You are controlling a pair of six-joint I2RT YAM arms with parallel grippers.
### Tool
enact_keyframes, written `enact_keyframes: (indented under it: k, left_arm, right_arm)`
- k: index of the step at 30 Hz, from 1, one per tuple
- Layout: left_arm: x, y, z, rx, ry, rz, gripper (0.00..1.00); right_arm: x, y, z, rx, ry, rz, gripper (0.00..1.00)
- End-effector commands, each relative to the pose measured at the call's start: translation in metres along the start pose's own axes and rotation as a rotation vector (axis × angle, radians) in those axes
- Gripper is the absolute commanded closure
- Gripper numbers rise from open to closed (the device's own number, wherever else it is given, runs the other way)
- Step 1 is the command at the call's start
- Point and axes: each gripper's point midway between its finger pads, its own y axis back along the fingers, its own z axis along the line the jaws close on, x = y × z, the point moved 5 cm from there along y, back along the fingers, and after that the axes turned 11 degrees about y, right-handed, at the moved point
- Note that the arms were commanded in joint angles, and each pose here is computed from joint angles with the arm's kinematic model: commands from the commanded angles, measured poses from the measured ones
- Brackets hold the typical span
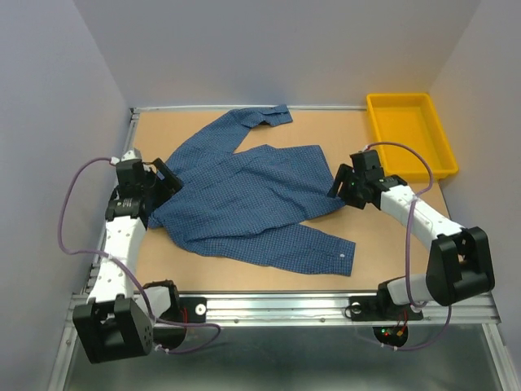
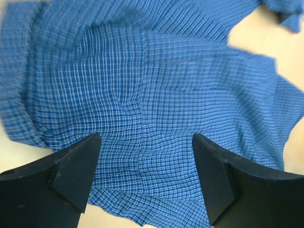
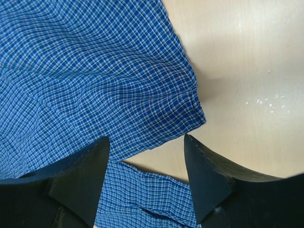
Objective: Fold and stack the long sleeve shirts
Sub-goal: Flatten the shirt out
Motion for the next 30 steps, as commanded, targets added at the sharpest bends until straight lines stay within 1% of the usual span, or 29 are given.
enact_keyframes:
  k: [1,2,3,5,8,11,12,14,16,17,19,21,23,24,26,27,29,30]
  left_arm:
    - [0.02,-0.036,0.009,0.004,0.099,0.07,0.13]
    - [0.018,-0.044,0.008,0.01,0.105,0.059,0.14]
    - [0.021,-0.056,0.013,-0.021,0.114,0.079,0.14]
    - [0.016,-0.07,0.016,-0.051,0.116,0.064,0.14]
    - [0.011,-0.105,0.02,-0.109,0.12,0.087,0.14]
    - [0.008,-0.128,0.02,-0.135,0.123,0.116,0.14]
    - [0.006,-0.142,0.019,-0.146,0.126,0.133,0.14]
    - [0.003,-0.155,0.015,-0.136,0.13,0.152,0.14]
    - [-0.005,-0.173,0.009,-0.136,0.127,0.154,0.14]
    - [-0.017,-0.179,-0.002,-0.112,0.117,0.133,0.14]
    - [-0.021,-0.196,-0.004,-0.113,0.111,0.147,0.14]
    - [-0.035,-0.211,-0.022,-0.065,0.087,0.135,0.14]
    - [-0.043,-0.22,-0.04,-0.014,0.054,0.136,0.13]
    - [-0.048,-0.226,-0.058,0.035,0.011,0.134,0.13]
    - [-0.048,-0.227,-0.078,0.077,-0.039,0.143,0.11]
    - [-0.053,-0.221,-0.091,0.106,-0.066,0.132,0.1]
    - [-0.055,-0.205,-0.101,0.122,-0.083,0.12,0.07]
    - [-0.055,-0.183,-0.101,0.106,-0.068,0.088,0.06]
  right_arm:
    - [-0.013,-0.008,0.012,-0.051,0.015,-0.036,0.34]
    - [-0.014,-0.011,0.012,-0.053,0.012,-0.041,0.36]
    - [-0.01,-0.016,0.01,-0.047,0.012,-0.029,0.36]
    - [-0.005,-0.025,0.008,-0.033,0.009,-0.014,0.38]
    - [0.0,-0.04,0.008,-0.03,-0.008,0.002,0.42]
    - [0.012,-0.05,0.006,-0.029,-0.02,0.041,0.43]
    - [0.014,-0.052,0.007,-0.032,-0.027,0.043,0.43]
    - [0.024,-0.055,0.005,-0.027,-0.025,0.066,0.43]
    - [0.034,-0.054,0.009,-0.031,-0.016,0.083,0.43]
    - [0.043,-0.055,0.007,-0.025,-0.017,0.102,0.43]
    - [0.051,-0.053,0.009,-0.029,-0.025,0.114,0.42]
    - [0.06,-0.054,0.011,-0.029,-0.031,0.128,0.38]
    - [0.06,-0.056,0.014,-0.034,-0.029,0.129,0.34]
    - [0.056,-0.055,0.02,-0.05,-0.025,0.124,0.33]
    - [0.052,-0.053,0.03,-0.098,-0.02,0.132,0.32]
    - [0.043,-0.05,0.037,-0.121,-0.015,0.115,0.32]
    - [0.032,-0.043,0.04,-0.129,-0.017,0.076,0.3]
    - [0.022,-0.035,0.042,-0.129,-0.015,0.033,0.29]
